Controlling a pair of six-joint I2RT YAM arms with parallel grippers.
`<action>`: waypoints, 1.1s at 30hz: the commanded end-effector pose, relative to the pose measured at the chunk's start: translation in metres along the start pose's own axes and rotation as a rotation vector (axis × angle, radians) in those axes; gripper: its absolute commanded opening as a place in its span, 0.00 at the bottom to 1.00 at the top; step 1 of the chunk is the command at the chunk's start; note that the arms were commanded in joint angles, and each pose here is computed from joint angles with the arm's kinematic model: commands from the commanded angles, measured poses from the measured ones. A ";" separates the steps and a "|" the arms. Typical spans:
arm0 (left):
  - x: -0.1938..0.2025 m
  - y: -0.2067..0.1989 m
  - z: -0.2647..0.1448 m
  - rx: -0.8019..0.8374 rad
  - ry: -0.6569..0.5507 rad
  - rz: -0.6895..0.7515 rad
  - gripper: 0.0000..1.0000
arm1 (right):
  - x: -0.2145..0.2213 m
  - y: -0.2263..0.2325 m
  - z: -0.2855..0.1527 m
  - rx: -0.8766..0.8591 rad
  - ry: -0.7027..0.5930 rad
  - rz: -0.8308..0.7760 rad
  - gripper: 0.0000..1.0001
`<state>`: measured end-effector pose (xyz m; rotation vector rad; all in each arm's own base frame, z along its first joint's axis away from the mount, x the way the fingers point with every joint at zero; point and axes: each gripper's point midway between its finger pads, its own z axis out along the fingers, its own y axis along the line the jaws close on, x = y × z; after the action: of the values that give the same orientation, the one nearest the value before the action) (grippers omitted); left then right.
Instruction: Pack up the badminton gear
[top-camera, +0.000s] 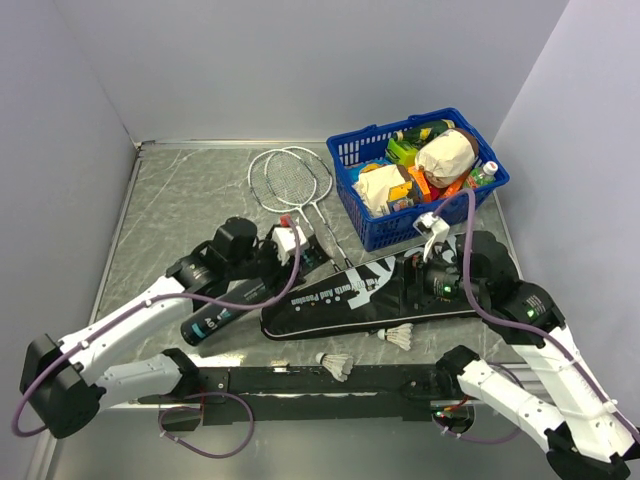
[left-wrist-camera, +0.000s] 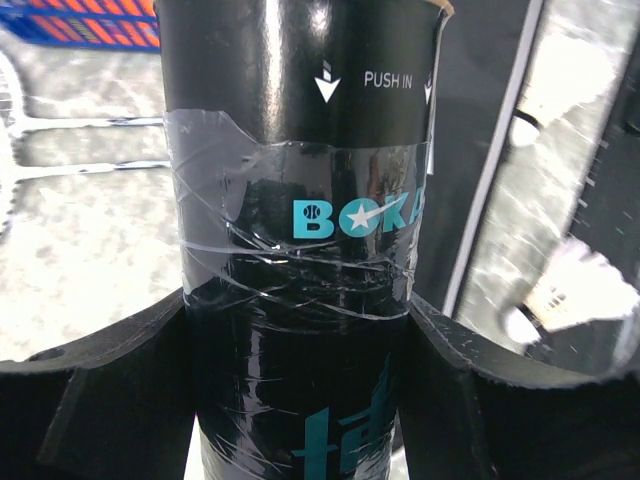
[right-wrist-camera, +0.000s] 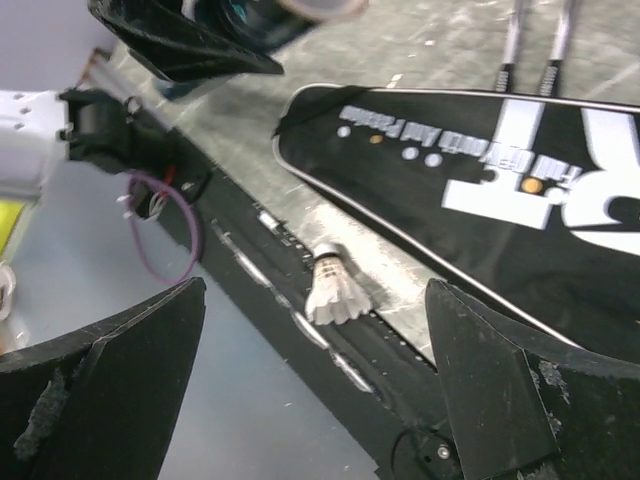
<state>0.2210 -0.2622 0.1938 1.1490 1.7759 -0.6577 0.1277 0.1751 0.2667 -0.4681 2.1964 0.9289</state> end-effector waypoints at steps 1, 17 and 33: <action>-0.005 -0.030 -0.008 0.111 -0.053 0.051 0.01 | -0.021 0.026 -0.002 -0.120 -0.040 -0.060 0.96; 0.009 -0.071 -0.001 0.245 -0.062 0.073 0.01 | -0.047 0.058 0.039 -0.358 0.032 -0.085 0.62; 0.001 -0.076 -0.006 0.261 -0.099 0.070 0.02 | -0.029 0.055 0.067 -0.416 0.106 -0.006 0.45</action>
<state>0.1526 -0.2804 0.1627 1.3457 1.7206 -0.8559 0.1493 0.2545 0.2734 -0.6982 2.1514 1.3370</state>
